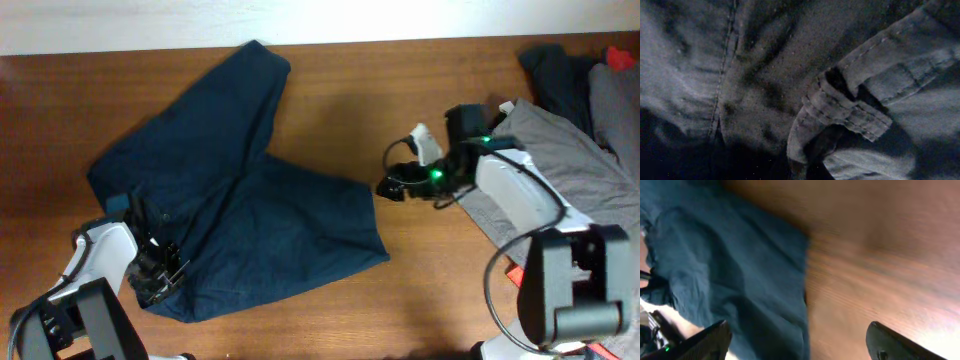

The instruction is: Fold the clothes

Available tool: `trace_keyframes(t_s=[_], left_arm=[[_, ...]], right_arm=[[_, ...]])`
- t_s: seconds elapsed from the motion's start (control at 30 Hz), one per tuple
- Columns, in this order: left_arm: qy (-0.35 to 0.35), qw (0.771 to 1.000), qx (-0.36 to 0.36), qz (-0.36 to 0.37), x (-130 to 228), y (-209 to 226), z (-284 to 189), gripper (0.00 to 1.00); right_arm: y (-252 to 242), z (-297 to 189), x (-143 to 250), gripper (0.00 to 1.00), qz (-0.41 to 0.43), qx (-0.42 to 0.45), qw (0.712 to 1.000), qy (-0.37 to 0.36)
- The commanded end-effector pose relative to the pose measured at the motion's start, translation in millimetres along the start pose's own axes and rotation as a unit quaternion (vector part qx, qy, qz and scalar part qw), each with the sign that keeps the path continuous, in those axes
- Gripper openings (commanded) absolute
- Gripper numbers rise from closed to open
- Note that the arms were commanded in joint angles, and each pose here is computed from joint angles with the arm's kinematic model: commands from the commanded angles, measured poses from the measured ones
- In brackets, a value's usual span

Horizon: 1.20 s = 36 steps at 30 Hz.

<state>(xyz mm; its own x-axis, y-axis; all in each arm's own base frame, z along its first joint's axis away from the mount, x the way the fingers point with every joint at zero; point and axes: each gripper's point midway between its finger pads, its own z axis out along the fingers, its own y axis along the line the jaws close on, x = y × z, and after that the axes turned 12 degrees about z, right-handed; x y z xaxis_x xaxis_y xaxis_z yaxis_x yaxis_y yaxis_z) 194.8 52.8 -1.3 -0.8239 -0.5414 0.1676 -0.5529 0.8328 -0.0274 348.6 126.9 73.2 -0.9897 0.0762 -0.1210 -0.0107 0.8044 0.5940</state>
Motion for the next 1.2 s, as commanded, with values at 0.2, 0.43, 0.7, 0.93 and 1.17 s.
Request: trace_keyframes(t_s=[0.2, 0.43, 0.7, 0.93, 1.17], left_arm=[[-0.008, 1.000, -0.023, 0.001, -3.4, 9.2, -4.6, 0.06], [-0.013, 0.999, -0.044, 0.008, -5.5, 16.5, -5.1, 0.06], [-0.055, 0.996, -0.042, 0.063, -27.5, 12.7, -8.4, 0.00], [-0.098, 0.991, -0.067, 0.062, -54.9, 15.4, -33.6, 0.00], [-0.067, 0.992, -0.082, 0.062, -41.3, 21.9, -36.3, 0.00]], right_arm=[[-0.6, 67.8, 9.0, 0.82, 0.005, 0.005, 0.999, 0.044], [12.3, 87.1, 13.5, 0.40, -0.002, -0.044, 0.997, 0.063], [-18.0, 17.9, -31.6, 0.04, 0.068, -0.006, 0.998, -0.002], [-39.3, -59.7, -17.2, 0.04, 0.150, 0.049, 0.987, -0.010], [-92.2, -66.1, 58.7, 0.04, 0.200, 0.242, 0.944, 0.099]])
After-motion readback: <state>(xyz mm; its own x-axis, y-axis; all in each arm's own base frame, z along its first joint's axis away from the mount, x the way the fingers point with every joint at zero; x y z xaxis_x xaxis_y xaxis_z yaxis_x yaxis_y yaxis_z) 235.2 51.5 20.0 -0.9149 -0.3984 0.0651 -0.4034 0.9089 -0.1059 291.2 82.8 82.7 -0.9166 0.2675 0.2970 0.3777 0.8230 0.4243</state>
